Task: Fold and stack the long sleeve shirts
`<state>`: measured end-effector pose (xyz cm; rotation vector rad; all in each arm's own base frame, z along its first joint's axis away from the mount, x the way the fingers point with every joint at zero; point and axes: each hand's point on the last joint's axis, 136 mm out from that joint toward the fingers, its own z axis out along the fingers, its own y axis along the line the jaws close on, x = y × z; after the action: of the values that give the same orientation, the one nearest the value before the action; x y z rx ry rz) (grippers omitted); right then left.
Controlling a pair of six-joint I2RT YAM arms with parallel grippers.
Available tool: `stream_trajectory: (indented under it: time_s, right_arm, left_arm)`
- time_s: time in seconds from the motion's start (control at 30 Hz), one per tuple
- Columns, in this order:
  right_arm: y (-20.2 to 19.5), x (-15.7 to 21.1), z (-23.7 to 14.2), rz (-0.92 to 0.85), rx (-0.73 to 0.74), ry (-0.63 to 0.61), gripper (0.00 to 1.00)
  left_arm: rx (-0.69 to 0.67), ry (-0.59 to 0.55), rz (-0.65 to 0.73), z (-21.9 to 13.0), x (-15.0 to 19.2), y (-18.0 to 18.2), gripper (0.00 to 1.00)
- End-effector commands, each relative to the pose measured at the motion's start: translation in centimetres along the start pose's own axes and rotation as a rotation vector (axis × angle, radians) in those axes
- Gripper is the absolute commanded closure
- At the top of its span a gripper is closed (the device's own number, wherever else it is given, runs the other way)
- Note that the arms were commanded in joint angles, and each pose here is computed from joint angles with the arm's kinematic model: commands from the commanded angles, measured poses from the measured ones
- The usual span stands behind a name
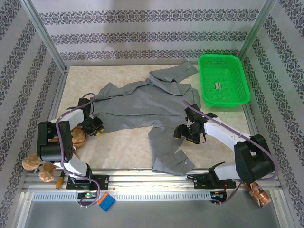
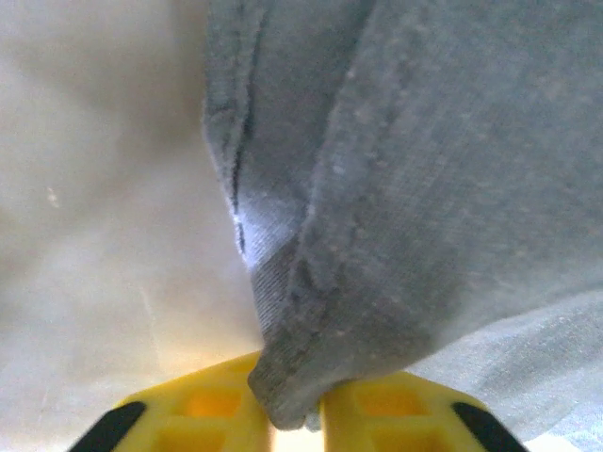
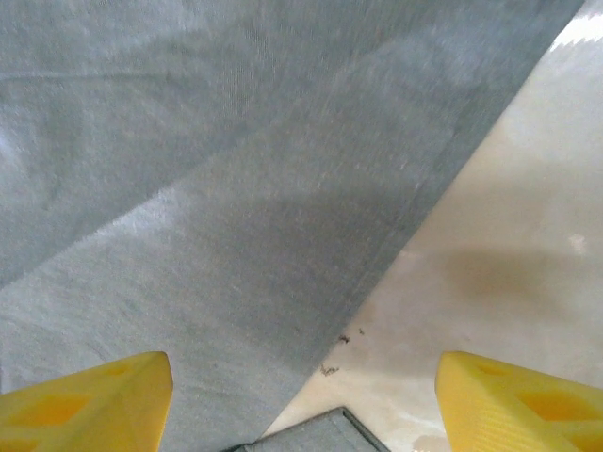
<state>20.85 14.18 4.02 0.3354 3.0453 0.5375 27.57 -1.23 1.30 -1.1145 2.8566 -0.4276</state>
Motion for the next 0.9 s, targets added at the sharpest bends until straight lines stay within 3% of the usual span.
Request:
stream_trajectory:
  time_s: [0.0, 0.17, 0.33, 0.6, 0.7, 0.87]
  right_arm:
    - [0.4, 1.2, 0.6, 0.006, -0.015, 0.034, 0.26]
    - [1.3, 0.9, 1.8, -0.011, 0.004, 0.049, 0.3]
    - [1.6, 0.2, 3.3, -0.005, 0.024, 0.062, 0.42]
    - [-0.5, -0.8, 4.2, 0.061, 0.159, 0.029, 0.89]
    - [-0.2, -1.4, 3.1, 0.054, 0.16, -0.016, 1.0]
    - [0.3, -1.6, 0.9, 0.034, 0.146, -0.049, 1.0]
  left_arm:
    - [-0.027, 0.032, -0.007, 1.7, 0.9, 1.5, 0.86]
    - [-0.009, 0.032, 0.0, 1.4, 1.0, 1.2, 0.92]
    - [0.009, 0.027, 0.008, 0.7, 1.1, 0.9, 0.99]
    - [0.028, 0.007, 0.028, -0.9, 1.5, 0.6, 1.0]
    - [0.042, -0.01, 0.042, -1.9, 1.7, 0.3, 1.0]
    - [0.052, -0.021, 0.063, -3.4, 2.3, 0.3, 1.0]
